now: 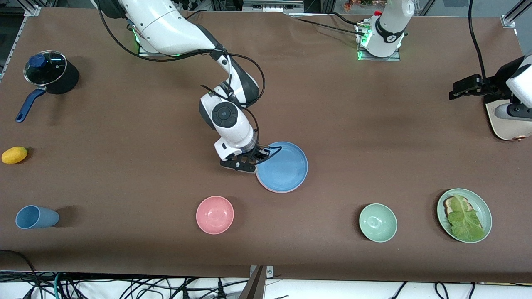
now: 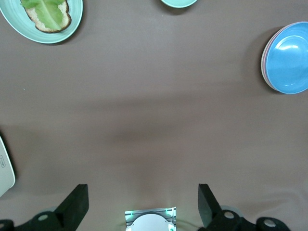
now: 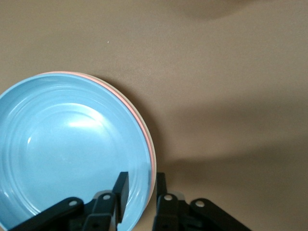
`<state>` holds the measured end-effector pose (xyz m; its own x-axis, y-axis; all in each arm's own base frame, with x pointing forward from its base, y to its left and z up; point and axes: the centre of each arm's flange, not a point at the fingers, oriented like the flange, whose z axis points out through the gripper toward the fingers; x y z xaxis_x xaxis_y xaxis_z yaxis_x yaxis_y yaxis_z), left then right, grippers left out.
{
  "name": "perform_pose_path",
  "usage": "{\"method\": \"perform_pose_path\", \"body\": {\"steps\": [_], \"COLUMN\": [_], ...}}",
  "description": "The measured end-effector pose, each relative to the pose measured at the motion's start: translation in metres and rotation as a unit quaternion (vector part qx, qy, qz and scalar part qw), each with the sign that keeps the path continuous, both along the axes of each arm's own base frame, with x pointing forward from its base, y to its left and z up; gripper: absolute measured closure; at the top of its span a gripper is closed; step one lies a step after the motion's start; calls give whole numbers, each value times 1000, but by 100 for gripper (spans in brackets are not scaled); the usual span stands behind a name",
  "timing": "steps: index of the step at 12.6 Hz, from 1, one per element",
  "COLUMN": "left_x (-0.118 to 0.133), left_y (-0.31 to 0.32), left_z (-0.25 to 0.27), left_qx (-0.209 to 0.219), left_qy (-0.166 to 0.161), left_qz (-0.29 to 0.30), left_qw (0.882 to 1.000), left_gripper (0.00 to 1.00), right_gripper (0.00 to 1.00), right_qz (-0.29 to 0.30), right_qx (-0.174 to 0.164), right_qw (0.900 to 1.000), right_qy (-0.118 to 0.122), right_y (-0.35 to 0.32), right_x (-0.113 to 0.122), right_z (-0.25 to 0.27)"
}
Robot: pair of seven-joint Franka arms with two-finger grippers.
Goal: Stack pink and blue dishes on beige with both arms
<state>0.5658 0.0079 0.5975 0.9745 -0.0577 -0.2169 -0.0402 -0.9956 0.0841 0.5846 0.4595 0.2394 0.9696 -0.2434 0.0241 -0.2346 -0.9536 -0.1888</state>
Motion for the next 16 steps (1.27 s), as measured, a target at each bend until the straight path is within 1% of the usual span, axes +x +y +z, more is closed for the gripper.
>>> {"method": "perform_pose_path", "body": {"steps": [3,4,5,6,7,8,10,11,12,14,16], "left_x": [3,3,3,3,3,3,3,3,3,3,3], "left_y": [4,5,6,6,6,6,6,7,7,7,8], "left_z": [-6,-7,-6,-7,-7,-7,-7,-7,-7,-7,-8], "left_qx": [-1,-1,-1,-1,-1,-1,-1,-1,-1,-1,-1], "left_qy": [6,6,6,6,6,6,6,6,6,6,7], "left_qz": [3,4,4,3,3,3,4,4,5,5,5], "left_qw": [1000,1000,1000,1000,1000,1000,1000,1000,1000,1000,1000], "left_gripper": [0,0,0,0,0,0,0,0,0,0,0], "right_gripper": [58,58,52,42,33,22,1,0,0,0,0], "right_qz": [-3,-2,1,9,19,31,65,78,90,107,122], "right_qx": [-10,-17,-26,-37,-47,-55,-76,-87,-97,-106,-109], "right_qw": [1000,1000,1000,999,999,998,995,993,991,989,986], "right_qy": [-3,-7,-9,-10,-14,-22,-27,-24,-17,3,25], "right_y": [-9,-16,-24,-34,-45,-58,-86,-103,-122,-162,-204], "right_x": [9,16,24,32,41,49,60,64,67,68,63], "right_z": [5,11,21,33,48,63,90,103,116,148,194]}}
